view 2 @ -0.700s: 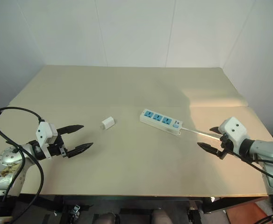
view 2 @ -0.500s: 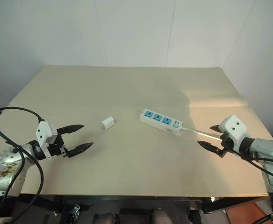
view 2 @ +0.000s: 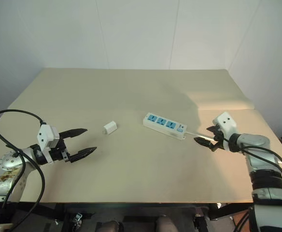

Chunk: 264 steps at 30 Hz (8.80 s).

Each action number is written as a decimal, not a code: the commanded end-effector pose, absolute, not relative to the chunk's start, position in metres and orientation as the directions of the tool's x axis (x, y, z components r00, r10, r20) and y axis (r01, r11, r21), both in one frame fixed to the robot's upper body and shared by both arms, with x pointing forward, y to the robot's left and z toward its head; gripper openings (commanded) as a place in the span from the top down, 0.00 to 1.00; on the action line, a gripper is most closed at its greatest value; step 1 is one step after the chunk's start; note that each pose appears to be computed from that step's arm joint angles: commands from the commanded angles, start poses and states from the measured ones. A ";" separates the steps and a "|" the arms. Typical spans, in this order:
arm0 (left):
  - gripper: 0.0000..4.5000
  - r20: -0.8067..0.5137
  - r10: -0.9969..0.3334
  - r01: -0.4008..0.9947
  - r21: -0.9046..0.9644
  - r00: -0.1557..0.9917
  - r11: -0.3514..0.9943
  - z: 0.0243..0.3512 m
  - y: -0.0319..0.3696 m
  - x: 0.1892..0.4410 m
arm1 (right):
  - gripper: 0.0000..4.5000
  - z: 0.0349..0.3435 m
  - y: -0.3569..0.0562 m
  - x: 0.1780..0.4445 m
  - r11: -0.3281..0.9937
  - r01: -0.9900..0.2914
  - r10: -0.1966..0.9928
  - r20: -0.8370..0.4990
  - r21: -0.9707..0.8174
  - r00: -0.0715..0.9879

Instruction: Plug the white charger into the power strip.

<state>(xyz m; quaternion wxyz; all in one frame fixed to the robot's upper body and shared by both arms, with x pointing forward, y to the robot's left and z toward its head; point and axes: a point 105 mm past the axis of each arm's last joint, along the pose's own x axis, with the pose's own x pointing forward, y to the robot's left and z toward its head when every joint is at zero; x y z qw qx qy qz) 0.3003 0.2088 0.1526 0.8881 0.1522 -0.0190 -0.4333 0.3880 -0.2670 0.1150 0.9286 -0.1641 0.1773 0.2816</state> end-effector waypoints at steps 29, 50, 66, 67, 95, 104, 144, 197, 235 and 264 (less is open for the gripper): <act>0.00 -0.045 -0.750 0.705 0.381 0.660 0.598 0.177 0.212 0.309 | 0.99 0.131 -0.237 0.385 0.564 -0.774 0.660 -0.406 -0.289 0.632; 0.00 -0.050 -0.786 0.741 0.374 0.617 0.558 0.177 0.202 0.316 | 0.79 0.125 -0.245 0.330 0.567 -0.733 0.620 -0.392 -0.376 0.680; 0.00 -0.050 -0.785 0.742 0.365 0.618 0.561 0.178 0.202 0.314 | 0.01 0.151 -0.219 0.333 0.749 -0.635 0.640 -0.043 -0.189 0.767; 0.00 -0.050 -0.787 0.745 0.365 0.615 0.559 0.178 0.201 0.314 | 0.01 0.148 -0.215 0.332 0.739 -0.649 0.654 -0.040 -0.181 0.755; 0.00 -0.058 -0.778 0.739 0.366 0.625 0.566 0.169 0.199 0.308 | 0.01 0.107 -0.195 0.352 0.701 -0.690 0.680 -0.124 -0.180 0.723; 0.00 -0.058 -0.780 0.741 0.364 0.623 0.564 0.169 0.198 0.308 | 0.01 0.108 -0.192 0.356 0.703 -0.694 0.687 -0.106 -0.154 0.719; 0.00 -0.815 -0.303 0.694 0.159 0.493 0.702 0.185 0.146 0.427 | 0.23 0.109 -0.161 0.314 0.325 -0.938 0.857 -0.382 -0.119 0.346; 0.78 -0.701 -0.379 0.669 0.189 0.605 0.718 0.195 0.115 0.449 | 0.23 0.095 -0.159 0.307 0.427 -0.894 0.818 -0.364 -0.134 0.445; 0.78 0.175 -0.980 0.993 0.087 -0.092 -0.077 0.185 0.115 0.313 | 0.23 0.102 -0.084 0.316 0.069 -0.948 0.935 -0.311 -0.311 0.171; 0.78 0.178 -0.979 0.994 -0.006 -0.104 -0.106 0.140 0.082 0.321 | 0.23 0.104 -0.070 0.312 0.045 -0.953 0.939 -0.312 -0.301 0.143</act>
